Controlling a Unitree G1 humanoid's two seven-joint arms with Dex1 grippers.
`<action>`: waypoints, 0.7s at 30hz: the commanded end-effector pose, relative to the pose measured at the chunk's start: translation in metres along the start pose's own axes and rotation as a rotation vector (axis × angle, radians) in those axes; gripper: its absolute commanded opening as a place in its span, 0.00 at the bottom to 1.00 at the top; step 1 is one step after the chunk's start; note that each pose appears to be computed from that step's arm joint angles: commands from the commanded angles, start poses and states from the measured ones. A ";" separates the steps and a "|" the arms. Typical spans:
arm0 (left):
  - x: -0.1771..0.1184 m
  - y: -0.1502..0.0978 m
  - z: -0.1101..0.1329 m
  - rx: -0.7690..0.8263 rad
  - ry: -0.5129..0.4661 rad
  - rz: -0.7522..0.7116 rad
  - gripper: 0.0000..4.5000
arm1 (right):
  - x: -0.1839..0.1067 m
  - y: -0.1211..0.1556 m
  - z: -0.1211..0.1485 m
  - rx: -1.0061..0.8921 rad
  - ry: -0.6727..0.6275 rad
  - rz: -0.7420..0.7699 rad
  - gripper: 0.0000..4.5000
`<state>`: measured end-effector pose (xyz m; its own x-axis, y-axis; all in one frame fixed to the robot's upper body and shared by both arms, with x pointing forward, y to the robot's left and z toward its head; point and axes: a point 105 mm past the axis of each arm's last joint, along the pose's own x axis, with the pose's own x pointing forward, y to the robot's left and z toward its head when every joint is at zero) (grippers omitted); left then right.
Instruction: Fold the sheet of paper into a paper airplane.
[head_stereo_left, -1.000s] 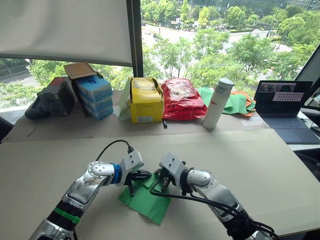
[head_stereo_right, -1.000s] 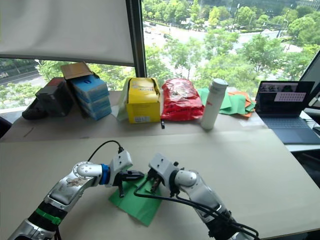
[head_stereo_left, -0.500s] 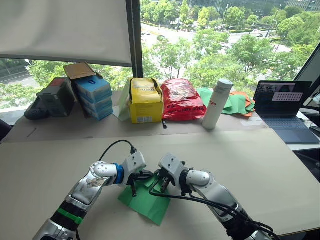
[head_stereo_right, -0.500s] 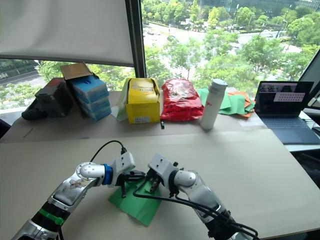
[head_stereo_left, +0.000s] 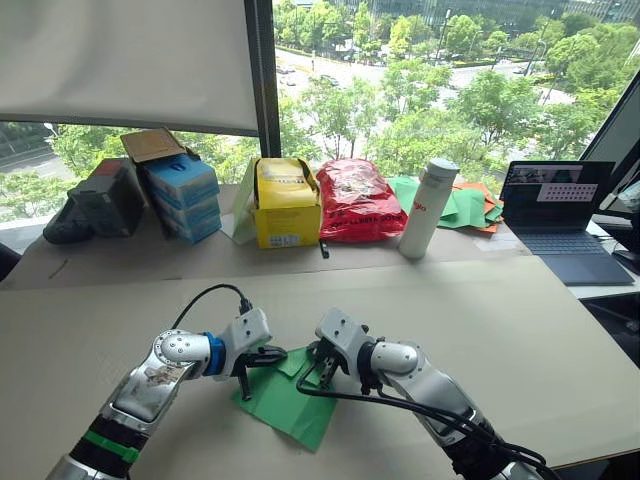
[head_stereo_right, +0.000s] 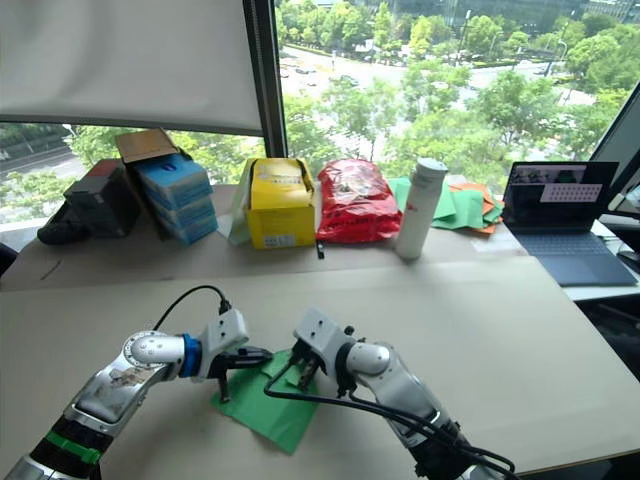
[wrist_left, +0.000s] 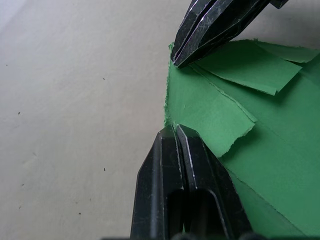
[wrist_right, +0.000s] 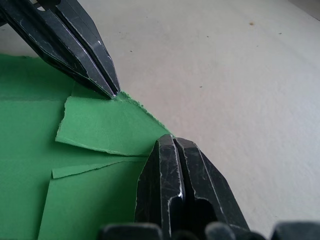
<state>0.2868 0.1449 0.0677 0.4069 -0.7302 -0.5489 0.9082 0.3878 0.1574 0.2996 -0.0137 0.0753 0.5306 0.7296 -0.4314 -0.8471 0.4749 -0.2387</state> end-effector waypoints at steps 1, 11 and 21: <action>-0.007 -0.012 -0.048 -0.119 0.153 -0.013 0.01 | 0.001 0.004 -0.008 0.010 0.038 0.013 0.00; -0.025 -0.014 -0.058 -0.144 0.182 0.023 0.01 | 0.002 0.005 -0.007 -0.001 0.033 0.023 0.00; -0.043 0.020 -0.008 -0.090 0.030 0.110 0.01 | -0.001 0.001 0.006 -0.027 -0.023 0.017 0.00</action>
<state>0.2824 0.1830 0.0791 0.4765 -0.6732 -0.5654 0.8592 0.4929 0.1372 0.2989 -0.0124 0.0762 0.5225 0.7376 -0.4276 -0.8525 0.4599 -0.2484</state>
